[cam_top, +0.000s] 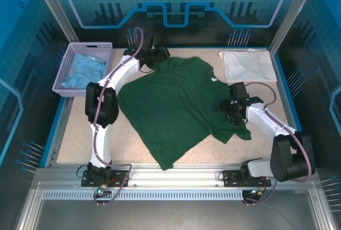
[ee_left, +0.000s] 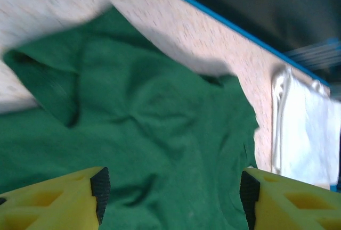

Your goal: Fold and stack the t-shirts

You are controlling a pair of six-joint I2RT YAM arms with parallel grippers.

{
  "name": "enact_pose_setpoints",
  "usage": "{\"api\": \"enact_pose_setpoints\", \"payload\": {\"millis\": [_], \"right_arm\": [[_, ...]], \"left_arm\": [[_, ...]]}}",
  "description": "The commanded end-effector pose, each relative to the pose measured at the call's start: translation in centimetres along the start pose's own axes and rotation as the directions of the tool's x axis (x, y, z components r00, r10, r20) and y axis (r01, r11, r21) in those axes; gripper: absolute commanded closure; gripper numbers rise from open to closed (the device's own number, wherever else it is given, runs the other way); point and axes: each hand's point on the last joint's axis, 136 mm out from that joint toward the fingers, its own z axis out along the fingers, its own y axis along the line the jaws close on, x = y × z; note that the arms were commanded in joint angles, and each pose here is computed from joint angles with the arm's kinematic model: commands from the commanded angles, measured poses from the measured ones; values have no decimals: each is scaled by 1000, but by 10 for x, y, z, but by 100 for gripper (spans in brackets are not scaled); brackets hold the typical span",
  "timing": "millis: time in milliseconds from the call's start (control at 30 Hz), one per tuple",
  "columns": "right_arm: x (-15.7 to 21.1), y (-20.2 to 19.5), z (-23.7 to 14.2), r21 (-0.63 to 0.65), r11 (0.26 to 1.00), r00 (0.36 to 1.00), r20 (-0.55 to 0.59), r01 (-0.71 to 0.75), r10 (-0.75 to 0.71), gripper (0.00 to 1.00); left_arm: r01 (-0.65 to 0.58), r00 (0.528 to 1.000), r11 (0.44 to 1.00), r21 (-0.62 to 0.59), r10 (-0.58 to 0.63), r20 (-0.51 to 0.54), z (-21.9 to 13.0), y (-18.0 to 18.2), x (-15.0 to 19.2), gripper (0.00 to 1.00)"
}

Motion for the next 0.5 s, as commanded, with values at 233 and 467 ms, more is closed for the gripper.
{"api": "enact_pose_setpoints", "payload": {"millis": [233,467], "right_arm": [[-37,9,49,90,996,998,-68,-6,13,33],[-32,-40,73,226,946,951,-153,-233,270,34]], "left_arm": [[68,983,978,-197,-99,-152,39,87,99,33],[1,975,972,-237,-54,-218,89,97,95,32]]}}
